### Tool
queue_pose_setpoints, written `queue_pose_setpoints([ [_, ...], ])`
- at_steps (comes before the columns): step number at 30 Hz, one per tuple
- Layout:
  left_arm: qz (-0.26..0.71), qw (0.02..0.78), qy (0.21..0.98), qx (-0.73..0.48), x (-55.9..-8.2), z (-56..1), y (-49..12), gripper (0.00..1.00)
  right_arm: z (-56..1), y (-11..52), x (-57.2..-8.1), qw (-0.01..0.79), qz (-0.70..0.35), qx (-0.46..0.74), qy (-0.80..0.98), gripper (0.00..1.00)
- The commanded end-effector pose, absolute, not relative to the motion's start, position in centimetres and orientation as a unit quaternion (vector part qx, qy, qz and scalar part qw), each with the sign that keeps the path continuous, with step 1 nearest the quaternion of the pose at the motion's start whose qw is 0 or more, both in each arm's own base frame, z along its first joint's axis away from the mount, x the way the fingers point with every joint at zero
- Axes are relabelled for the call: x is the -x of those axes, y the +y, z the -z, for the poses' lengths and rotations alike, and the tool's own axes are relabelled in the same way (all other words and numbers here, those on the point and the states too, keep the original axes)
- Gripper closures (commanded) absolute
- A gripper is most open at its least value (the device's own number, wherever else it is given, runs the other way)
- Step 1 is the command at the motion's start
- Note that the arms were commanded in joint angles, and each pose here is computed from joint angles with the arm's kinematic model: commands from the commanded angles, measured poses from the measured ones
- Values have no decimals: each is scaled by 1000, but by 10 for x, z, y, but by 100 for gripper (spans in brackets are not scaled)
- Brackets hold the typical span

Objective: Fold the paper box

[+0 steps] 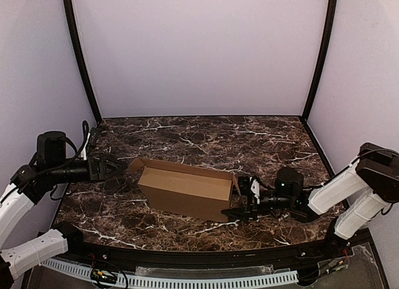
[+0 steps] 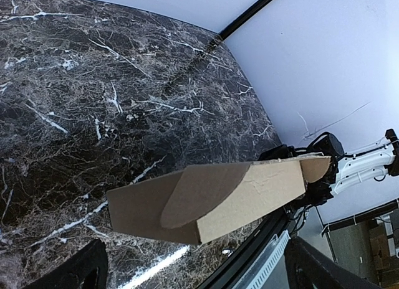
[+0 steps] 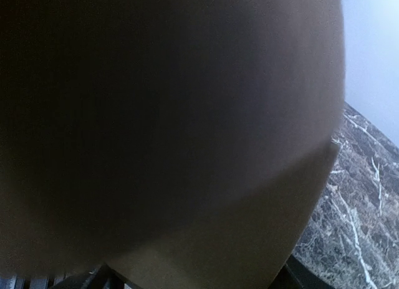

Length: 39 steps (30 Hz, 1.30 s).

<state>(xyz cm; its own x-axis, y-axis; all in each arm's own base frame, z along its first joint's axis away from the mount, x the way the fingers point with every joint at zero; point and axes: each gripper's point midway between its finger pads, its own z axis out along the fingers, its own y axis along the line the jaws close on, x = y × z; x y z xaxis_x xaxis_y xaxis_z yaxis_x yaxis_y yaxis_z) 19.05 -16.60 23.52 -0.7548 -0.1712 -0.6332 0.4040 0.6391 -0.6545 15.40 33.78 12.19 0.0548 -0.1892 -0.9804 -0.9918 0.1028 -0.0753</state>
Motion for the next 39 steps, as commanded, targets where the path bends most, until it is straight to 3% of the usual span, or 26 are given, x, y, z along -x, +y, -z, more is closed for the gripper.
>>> queue_pose_setpoints([
  [1,413,342,841,-68,-189,-226,-164,1,-126,344,-162,520,-396,541,529,23],
  [9,410,343,843,-62,-190,-225,-163,1,-128,348,-170,541,-403,517,527,16],
  [22,393,360,844,-54,-203,-226,-159,1,-135,351,-179,579,-389,469,542,16],
  [32,372,379,844,-68,-209,-225,-156,1,-130,354,-168,566,-403,487,529,33],
  [39,366,415,825,-112,-225,-234,-164,1,-128,356,-164,559,-405,500,523,39],
])
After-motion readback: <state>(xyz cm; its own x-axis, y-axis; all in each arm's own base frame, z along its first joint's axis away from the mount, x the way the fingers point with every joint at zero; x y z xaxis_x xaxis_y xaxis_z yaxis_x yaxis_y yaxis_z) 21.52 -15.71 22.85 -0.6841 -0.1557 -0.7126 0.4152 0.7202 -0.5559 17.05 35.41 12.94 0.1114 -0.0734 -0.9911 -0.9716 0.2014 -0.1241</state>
